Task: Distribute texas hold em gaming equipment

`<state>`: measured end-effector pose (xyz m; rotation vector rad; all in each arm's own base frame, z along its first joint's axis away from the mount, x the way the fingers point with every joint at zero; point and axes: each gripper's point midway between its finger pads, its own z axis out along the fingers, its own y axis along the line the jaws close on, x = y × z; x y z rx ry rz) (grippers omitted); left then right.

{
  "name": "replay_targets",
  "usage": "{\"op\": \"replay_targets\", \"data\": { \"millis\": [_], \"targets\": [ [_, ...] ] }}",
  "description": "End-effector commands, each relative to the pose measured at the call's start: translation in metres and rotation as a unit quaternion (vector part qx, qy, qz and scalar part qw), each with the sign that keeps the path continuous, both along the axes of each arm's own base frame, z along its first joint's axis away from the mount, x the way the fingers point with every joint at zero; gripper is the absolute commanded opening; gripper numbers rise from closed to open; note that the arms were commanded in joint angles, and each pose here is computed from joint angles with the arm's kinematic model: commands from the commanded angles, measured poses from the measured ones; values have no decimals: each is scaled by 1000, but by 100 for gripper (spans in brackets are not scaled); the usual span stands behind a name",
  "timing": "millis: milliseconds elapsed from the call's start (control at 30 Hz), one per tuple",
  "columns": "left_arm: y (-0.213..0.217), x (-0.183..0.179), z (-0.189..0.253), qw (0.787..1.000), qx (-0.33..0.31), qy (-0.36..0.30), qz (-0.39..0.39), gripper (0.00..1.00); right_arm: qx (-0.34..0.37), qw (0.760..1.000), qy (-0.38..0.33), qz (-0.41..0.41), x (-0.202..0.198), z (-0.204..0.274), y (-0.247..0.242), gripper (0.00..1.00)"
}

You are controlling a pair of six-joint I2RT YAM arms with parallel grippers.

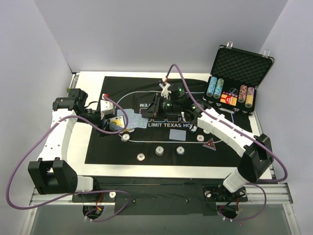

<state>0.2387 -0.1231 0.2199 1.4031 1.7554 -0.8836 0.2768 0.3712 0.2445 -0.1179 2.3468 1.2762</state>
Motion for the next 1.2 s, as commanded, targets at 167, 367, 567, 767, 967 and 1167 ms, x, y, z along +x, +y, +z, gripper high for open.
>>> {"op": "replay_targets", "data": {
  "millis": [167,367,567,767,967,1167],
  "targets": [
    [-7,-40,19,997,-40,72,0,0,28,999,-15,1,-6,25,-13,8],
    [-7,-39,19,996,-44,72,1,0,51,998,-21,0,-5,42,-18,8],
    [-7,-38,19,996,-46,75,0,0,85,996,-24,-4,-2,61,-24,8],
    [-7,-39,19,996,-47,74,-2,0,109,994,-18,-5,-3,67,-22,7],
    [-7,-39,19,996,-47,75,0,0,117,993,-11,-32,9,71,-37,0],
    [-6,-39,19,996,-47,75,-1,0,134,989,34,-58,17,47,-39,0]
  ]
}}
